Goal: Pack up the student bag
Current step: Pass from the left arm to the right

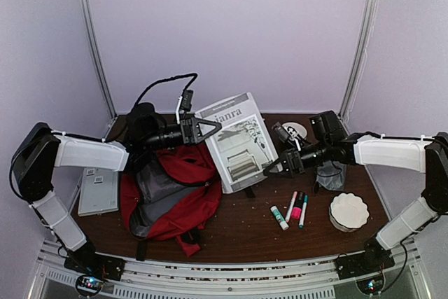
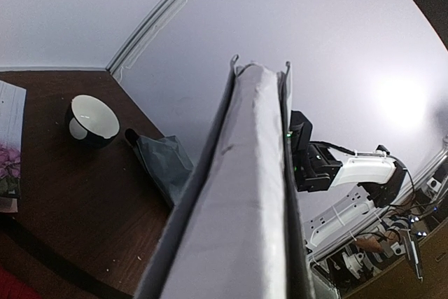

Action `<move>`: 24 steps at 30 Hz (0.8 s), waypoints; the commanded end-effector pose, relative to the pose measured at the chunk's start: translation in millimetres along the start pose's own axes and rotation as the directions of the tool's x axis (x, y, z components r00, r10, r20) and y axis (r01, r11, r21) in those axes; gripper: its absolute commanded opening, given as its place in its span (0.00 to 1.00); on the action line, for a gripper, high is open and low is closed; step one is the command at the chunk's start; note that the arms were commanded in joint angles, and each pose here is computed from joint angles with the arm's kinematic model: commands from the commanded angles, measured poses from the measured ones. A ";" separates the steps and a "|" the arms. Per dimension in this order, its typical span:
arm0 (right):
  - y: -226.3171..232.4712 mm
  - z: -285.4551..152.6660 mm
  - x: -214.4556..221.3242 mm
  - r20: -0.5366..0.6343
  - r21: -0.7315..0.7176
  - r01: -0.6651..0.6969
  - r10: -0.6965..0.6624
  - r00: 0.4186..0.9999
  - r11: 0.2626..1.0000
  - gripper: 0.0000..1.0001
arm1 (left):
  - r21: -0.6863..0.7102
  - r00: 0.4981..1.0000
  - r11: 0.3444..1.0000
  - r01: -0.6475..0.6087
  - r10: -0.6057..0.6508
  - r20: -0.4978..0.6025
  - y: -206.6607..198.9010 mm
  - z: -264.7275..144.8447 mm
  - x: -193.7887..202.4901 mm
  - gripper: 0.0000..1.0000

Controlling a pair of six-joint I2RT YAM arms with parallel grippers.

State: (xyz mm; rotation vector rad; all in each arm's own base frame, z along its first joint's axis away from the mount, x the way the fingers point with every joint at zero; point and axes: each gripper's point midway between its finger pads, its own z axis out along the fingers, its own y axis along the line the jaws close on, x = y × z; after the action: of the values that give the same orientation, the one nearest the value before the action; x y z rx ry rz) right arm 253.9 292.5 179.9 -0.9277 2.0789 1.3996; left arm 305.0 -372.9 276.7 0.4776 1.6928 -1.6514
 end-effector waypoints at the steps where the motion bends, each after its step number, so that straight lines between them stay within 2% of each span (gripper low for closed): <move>1: 16.0 -0.5 -15.6 0.045 -0.092 -0.023 0.027 0.999 0.995 0.81 | 0.083 0.998 0.996 -0.032 0.028 0.059 -14.1 5.3 -21.8 0.21; 6: 24.8 -2.1 -26.2 0.084 -0.146 -0.058 0.071 0.994 0.988 0.74 | 0.091 0.999 0.996 -0.004 -0.001 0.052 -7.7 9.2 -18.7 0.20; 12: 17.9 -0.8 -22.5 0.081 -0.118 -0.070 0.080 0.993 0.991 0.52 | 0.065 0.999 0.998 0.000 -0.003 0.049 0.4 8.5 -18.2 0.21; 16: 15.0 -1.4 -22.8 0.091 -0.101 -0.075 0.084 0.992 0.992 0.37 | 0.033 1.000 0.999 0.001 -0.002 0.025 6.2 10.3 -16.3 0.25; 18: 15.9 -1.6 -24.4 0.094 -0.106 -0.081 0.091 0.991 0.991 0.34 | 0.003 1.000 1.000 0.001 -0.001 0.015 11.5 10.0 -14.5 0.30; 21: 17.0 -2.7 -25.1 0.098 -0.109 -0.081 0.091 0.991 0.991 0.29 | -0.067 1.000 0.998 -0.015 0.015 0.001 21.8 8.0 -13.0 0.43; 24: 17.8 -5.2 -26.2 0.106 -0.101 -0.078 0.088 0.990 0.992 0.24 | -0.212 0.998 0.975 -0.065 0.063 -0.017 37.0 -2.4 -14.3 0.59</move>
State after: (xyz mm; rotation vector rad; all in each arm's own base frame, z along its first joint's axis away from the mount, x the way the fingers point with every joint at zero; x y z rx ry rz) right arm 256.4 301.1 202.9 -0.7899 2.0438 1.5789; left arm 324.9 -379.3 251.5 0.4330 1.7946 -1.6191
